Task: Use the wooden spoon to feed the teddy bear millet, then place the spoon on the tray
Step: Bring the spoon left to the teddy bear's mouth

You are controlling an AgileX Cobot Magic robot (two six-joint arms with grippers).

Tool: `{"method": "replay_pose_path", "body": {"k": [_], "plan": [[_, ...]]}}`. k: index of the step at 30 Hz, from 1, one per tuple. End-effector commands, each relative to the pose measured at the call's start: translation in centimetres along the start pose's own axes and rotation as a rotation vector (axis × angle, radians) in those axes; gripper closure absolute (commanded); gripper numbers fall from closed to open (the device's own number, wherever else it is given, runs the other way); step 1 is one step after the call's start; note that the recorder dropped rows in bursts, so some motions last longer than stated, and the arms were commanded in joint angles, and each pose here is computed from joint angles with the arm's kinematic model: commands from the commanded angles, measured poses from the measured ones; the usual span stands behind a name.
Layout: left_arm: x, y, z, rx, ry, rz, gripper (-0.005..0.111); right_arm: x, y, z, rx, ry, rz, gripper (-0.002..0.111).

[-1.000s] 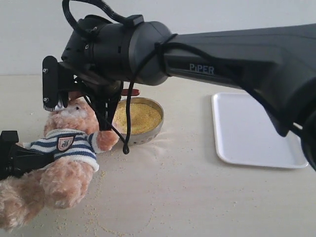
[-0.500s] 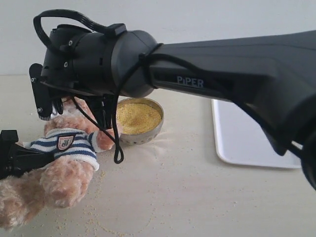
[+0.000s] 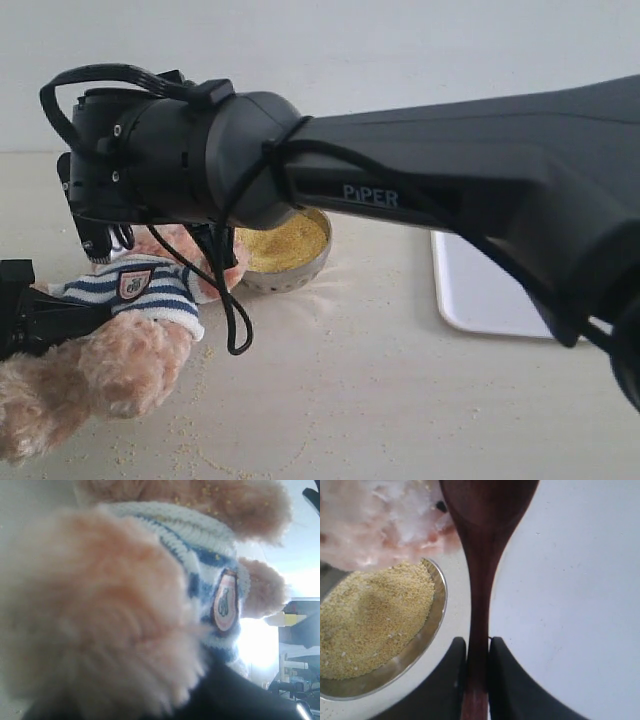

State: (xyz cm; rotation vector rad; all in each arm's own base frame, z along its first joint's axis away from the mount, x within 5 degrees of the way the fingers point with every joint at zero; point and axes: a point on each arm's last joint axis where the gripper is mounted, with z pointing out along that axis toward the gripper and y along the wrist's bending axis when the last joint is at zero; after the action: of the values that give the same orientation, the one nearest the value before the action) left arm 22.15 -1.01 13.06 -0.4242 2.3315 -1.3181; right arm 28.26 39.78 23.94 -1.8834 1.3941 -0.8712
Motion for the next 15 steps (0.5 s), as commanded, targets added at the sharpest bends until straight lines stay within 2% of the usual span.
{"method": "replay_pose_path", "body": {"k": [1, 8, 13, 15], "plan": [[-0.1, -0.4, 0.1, 0.036, 0.002, 0.012, 0.102, 0.6, -0.4, -0.3, 0.039, 0.055, 0.038, 0.108], [-0.2, -0.3, 0.1, 0.027, -0.011, 0.006, 0.102, 1.2, -1.5, -1.4, 0.055, 0.039, 0.069, 0.108], [-0.2, -0.4, 0.1, 0.03, -0.007, 0.03, 0.102, 2.0, -1.6, -1.6, 0.048, 0.098, 0.068, 0.108], [-0.2, -0.4, 0.1, 0.03, -0.005, 0.036, 0.102, 2.9, -2.3, -1.8, 0.054, 0.115, 0.116, 0.108]]}}
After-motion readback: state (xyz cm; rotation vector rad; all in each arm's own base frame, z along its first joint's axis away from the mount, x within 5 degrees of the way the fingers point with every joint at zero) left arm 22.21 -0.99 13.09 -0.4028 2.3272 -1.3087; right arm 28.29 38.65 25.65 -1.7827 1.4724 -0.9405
